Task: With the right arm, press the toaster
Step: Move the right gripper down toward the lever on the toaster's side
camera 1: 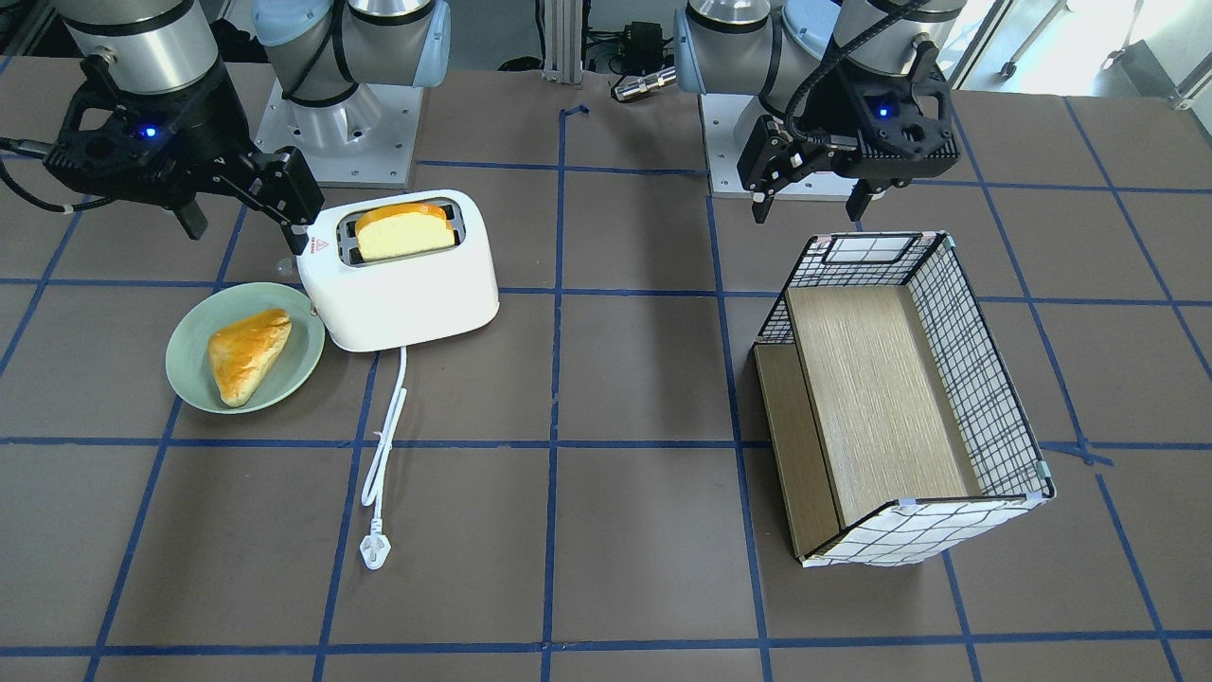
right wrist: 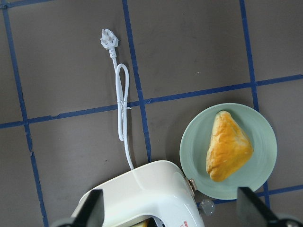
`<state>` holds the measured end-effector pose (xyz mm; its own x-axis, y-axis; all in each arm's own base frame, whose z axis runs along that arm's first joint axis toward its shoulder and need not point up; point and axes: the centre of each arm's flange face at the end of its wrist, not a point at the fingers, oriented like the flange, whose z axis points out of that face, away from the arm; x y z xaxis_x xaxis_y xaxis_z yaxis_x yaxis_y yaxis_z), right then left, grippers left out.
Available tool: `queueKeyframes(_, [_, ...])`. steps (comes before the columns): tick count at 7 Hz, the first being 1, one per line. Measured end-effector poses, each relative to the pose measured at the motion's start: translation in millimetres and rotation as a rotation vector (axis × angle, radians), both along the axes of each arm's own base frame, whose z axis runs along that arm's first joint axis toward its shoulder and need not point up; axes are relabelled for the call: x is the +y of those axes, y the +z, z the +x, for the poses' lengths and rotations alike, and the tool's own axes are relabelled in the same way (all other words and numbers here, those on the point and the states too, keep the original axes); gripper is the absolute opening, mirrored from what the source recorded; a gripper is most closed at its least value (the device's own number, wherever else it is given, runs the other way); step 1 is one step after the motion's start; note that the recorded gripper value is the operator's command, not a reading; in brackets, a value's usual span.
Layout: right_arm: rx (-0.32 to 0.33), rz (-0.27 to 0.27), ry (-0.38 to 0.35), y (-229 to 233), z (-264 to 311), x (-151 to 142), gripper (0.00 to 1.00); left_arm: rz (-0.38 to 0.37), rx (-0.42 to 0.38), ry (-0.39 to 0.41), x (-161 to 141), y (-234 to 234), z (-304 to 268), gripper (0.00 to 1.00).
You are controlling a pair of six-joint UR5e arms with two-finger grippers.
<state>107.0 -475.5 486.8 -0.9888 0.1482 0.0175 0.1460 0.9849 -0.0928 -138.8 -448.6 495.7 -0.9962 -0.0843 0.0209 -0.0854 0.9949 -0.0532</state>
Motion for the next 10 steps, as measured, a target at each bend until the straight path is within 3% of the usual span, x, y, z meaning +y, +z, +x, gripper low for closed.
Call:
queueKeyframes(1, [0.001, 0.000, 0.006, 0.1, -6.4, -1.4, 0.95, 0.000, 0.000, 0.000, 0.0, 0.2, 0.0, 1.00])
queueKeyframes(2, [0.002, 0.000, 0.015, 0.0, -13.1, -3.0, 0.62, 0.000, 0.000, 0.000, 0.0, 0.2, 0.0, 1.00])
queueKeyframes(3, [0.005, 0.003, 0.036, -0.5, -24.7, -5.2, 0.18, 0.000, 0.000, 0.000, 0.0, 0.0, 0.0, 1.00])
queueKeyframes(4, [-0.002, 0.034, 0.047, -5.5, -42.8, -5.5, 0.03, 0.000, 0.000, 0.000, 0.0, -0.1, 0.0, 1.00])
queueKeyframes(7, [-0.087, 0.173, 0.052, -53.9, -97.5, 6.5, 0.00, 0.001, 0.000, 0.000, 0.0, -0.3, 0.0, 1.00])
queueKeyframes(10, [-0.155, 0.256, 0.078, -105.7, -118.4, 20.5, 0.00, 0.001, -0.001, 0.000, 0.0, -0.3, 0.1, 1.00])
